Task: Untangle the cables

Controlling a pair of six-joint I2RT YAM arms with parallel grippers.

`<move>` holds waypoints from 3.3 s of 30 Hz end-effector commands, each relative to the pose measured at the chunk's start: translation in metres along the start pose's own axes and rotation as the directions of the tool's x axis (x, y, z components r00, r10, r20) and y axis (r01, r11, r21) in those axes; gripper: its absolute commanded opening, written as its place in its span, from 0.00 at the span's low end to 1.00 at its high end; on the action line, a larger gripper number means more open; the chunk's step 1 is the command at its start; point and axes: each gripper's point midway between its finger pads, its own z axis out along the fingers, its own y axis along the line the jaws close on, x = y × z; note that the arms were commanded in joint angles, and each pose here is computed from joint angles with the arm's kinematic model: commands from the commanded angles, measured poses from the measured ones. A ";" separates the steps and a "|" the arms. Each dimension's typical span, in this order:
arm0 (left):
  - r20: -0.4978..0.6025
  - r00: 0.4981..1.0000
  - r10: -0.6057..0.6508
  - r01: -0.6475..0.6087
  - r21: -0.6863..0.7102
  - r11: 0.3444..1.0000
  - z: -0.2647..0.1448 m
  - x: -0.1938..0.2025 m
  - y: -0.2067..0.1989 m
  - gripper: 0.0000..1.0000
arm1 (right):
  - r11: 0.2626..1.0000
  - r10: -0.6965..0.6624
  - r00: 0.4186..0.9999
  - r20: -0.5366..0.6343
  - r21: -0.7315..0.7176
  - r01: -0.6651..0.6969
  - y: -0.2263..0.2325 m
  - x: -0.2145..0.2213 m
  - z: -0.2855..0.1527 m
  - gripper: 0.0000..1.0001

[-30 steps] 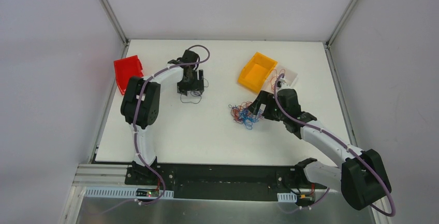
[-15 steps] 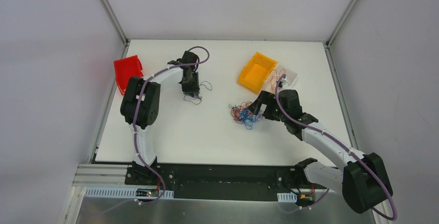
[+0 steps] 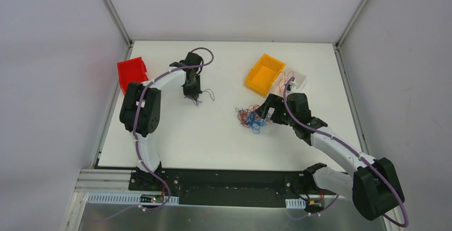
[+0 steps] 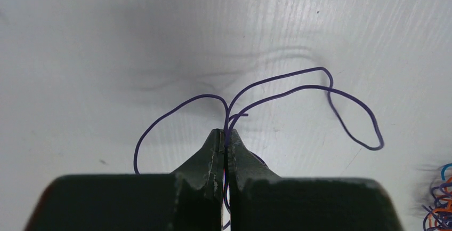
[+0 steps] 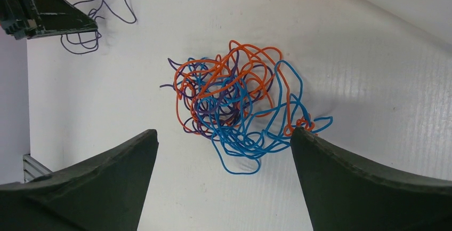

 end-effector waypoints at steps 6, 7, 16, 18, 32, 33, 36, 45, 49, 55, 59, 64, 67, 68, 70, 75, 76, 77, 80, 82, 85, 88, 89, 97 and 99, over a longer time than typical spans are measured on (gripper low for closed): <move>0.203 0.979 0.019 -0.001 -0.088 0.996 -0.087 -0.027 0.025 0.00 | 0.999 0.003 0.999 0.043 -0.053 -0.001 0.011 -0.008 0.000 0.99; 0.227 0.974 0.012 0.007 -0.084 0.996 -0.095 -0.029 0.026 0.00 | 0.999 0.004 0.999 0.037 -0.054 -0.002 0.011 -0.007 0.001 0.99; 0.416 0.908 -0.051 0.129 -0.163 0.978 -0.157 -0.051 0.081 0.00 | 0.996 0.027 0.999 0.022 -0.088 -0.025 0.016 -0.003 0.009 0.98; 0.465 0.882 -0.071 0.181 -0.197 0.964 -0.176 -0.056 0.103 0.00 | 0.995 0.034 0.999 0.017 -0.094 -0.032 0.016 -0.002 0.009 0.98; 0.484 0.826 -0.290 0.487 -0.352 0.800 -0.187 -0.099 0.258 0.00 | 0.992 0.043 0.998 0.046 -0.124 -0.037 0.020 -0.003 0.001 0.98; 0.477 0.824 -0.305 0.501 -0.362 0.786 -0.181 -0.101 0.267 0.00 | 0.992 0.042 0.998 0.045 -0.123 -0.036 0.019 -0.003 0.000 0.98; 0.445 0.820 -0.360 0.530 -0.352 0.771 -0.159 -0.111 0.287 0.00 | 0.992 0.043 0.998 0.048 -0.124 -0.037 0.019 -0.003 -0.001 0.98; 0.289 0.848 -0.445 0.527 -0.361 0.769 -0.053 -0.126 0.312 0.00 | 0.992 0.047 0.998 0.040 -0.118 -0.042 0.017 -0.001 0.002 0.98; 0.211 0.850 -0.482 0.526 -0.308 0.793 -0.017 -0.121 0.301 0.00 | 0.993 0.045 0.998 0.043 -0.111 -0.040 0.016 -0.001 0.004 0.98; 0.159 0.847 -0.507 0.531 -0.198 0.824 -0.010 -0.121 0.272 0.00 | 0.992 0.051 0.999 0.016 -0.116 -0.049 0.017 0.002 0.009 0.98; 0.112 0.835 -0.539 0.550 -0.123 0.826 -0.016 -0.108 0.235 0.00 | 0.991 0.056 0.998 0.011 -0.120 -0.055 0.019 0.002 0.010 0.98; 0.097 0.871 -0.482 0.491 -0.148 0.858 -0.018 -0.076 0.183 0.00 | 0.991 0.055 0.998 0.021 -0.123 -0.052 0.019 0.000 0.007 0.98; 0.121 0.883 -0.453 0.467 -0.148 0.872 -0.027 -0.070 0.166 0.00 | 0.991 0.056 0.998 0.023 -0.125 -0.053 0.019 0.001 0.006 0.98; 0.125 0.880 -0.458 0.473 -0.138 0.870 -0.030 -0.070 0.164 0.00 | 0.991 0.056 0.998 0.022 -0.126 -0.053 0.019 0.001 0.006 0.98; 0.122 0.878 -0.462 0.475 -0.109 0.873 -0.035 -0.069 0.157 0.00 | 0.990 0.057 0.998 0.024 -0.129 -0.054 0.019 0.001 0.005 0.98; 0.158 0.887 -0.434 0.453 -0.118 0.884 -0.048 -0.057 0.147 0.00 | 0.991 0.053 0.998 0.029 -0.127 -0.049 0.019 0.000 0.003 0.98; 0.168 0.887 -0.430 0.452 -0.122 0.884 -0.049 -0.057 0.148 0.00 | 0.991 0.053 0.998 0.032 -0.127 -0.049 0.019 0.000 0.002 0.98; 0.174 0.890 -0.421 0.444 -0.130 0.886 -0.050 -0.057 0.150 0.00 | 0.991 0.054 0.998 0.033 -0.128 -0.049 0.019 0.000 0.002 0.98; 0.185 0.895 -0.405 0.429 -0.115 0.896 -0.053 -0.065 0.148 0.00 | 0.991 0.053 0.998 0.032 -0.129 -0.048 0.019 0.001 0.001 0.98; 0.195 0.893 -0.406 0.432 -0.117 0.894 -0.053 -0.070 0.149 0.00 | 0.990 0.054 0.998 0.032 -0.129 -0.049 0.019 0.000 0.002 0.98; 0.205 0.893 -0.400 0.429 -0.126 0.894 -0.051 -0.077 0.151 0.05 | 0.991 0.053 0.998 0.029 -0.128 -0.049 0.019 0.001 0.002 0.98; 0.186 0.897 -0.401 0.424 -0.105 0.900 -0.043 -0.082 0.146 0.16 | 0.991 0.053 0.998 0.031 -0.124 -0.049 0.018 0.001 0.002 0.98; 0.184 0.898 -0.401 0.422 -0.098 0.901 -0.041 -0.084 0.144 0.18 | 0.991 0.054 0.998 0.033 -0.120 -0.050 0.017 0.001 0.003 0.98; 0.237 0.897 -0.373 0.402 -0.088 0.911 -0.061 -0.096 0.140 0.35 | 0.993 0.053 0.998 0.030 -0.105 -0.050 0.014 0.001 0.006 0.98; 0.259 0.895 -0.363 0.395 -0.085 0.915 -0.069 -0.100 0.140 0.38 | 0.993 0.055 0.998 0.026 -0.106 -0.052 0.014 0.001 0.008 0.98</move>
